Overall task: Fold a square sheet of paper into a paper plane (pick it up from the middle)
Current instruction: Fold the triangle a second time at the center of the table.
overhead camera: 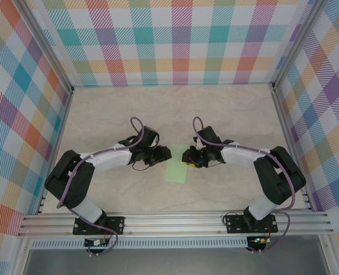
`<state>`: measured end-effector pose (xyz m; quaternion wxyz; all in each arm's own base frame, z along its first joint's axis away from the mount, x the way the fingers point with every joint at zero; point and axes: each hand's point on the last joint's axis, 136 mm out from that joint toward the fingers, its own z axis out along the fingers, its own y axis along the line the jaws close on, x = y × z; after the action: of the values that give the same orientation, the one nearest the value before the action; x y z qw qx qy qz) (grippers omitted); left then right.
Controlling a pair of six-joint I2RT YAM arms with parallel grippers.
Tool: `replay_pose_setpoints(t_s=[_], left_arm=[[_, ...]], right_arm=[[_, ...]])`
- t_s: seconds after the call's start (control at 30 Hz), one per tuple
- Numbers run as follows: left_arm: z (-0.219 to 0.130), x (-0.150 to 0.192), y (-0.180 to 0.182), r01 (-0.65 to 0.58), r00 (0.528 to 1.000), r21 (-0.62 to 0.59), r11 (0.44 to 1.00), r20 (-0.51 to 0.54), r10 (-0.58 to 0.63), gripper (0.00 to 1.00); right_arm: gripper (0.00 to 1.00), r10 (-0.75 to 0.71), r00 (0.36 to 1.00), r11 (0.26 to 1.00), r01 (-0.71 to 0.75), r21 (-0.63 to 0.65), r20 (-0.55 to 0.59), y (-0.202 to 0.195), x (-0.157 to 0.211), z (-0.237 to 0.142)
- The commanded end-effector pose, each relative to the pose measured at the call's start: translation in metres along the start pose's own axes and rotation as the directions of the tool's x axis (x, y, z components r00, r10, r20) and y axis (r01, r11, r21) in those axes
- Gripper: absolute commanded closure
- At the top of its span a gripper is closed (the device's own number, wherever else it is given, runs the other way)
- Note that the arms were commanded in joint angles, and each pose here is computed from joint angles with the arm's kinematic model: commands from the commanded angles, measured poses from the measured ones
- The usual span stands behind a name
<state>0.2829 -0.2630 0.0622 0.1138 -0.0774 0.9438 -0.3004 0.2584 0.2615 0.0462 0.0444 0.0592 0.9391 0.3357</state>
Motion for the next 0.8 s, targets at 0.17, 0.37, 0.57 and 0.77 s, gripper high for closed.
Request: replay_pose_setpoints(t_s=[0.17,0.37,0.57,0.77], left_arm=[[0.006,0.001,0.003,0.012,0.999,0.006,1.000,-0.031,-0.012,0.49],[0.007,0.001,0.003,0.012,0.999,0.006,1.000,-0.040,-0.012,0.49],[0.010,0.002,0.002,0.014,0.999,0.010,1.000,-0.050,-0.013,0.48],[0.014,0.006,0.002,0.018,0.997,0.013,1.000,-0.071,-0.017,0.46]], right_arm=[[0.70,0.011,0.999,1.000,-0.011,0.005,-0.051,-0.001,0.001,0.013],[0.70,0.027,0.998,0.999,-0.024,0.047,-0.062,-0.014,0.004,0.018],[0.70,0.041,0.997,0.997,-0.036,0.073,-0.065,-0.023,0.009,0.019],[0.69,0.047,0.997,0.996,-0.043,0.084,-0.055,-0.028,0.011,0.016]])
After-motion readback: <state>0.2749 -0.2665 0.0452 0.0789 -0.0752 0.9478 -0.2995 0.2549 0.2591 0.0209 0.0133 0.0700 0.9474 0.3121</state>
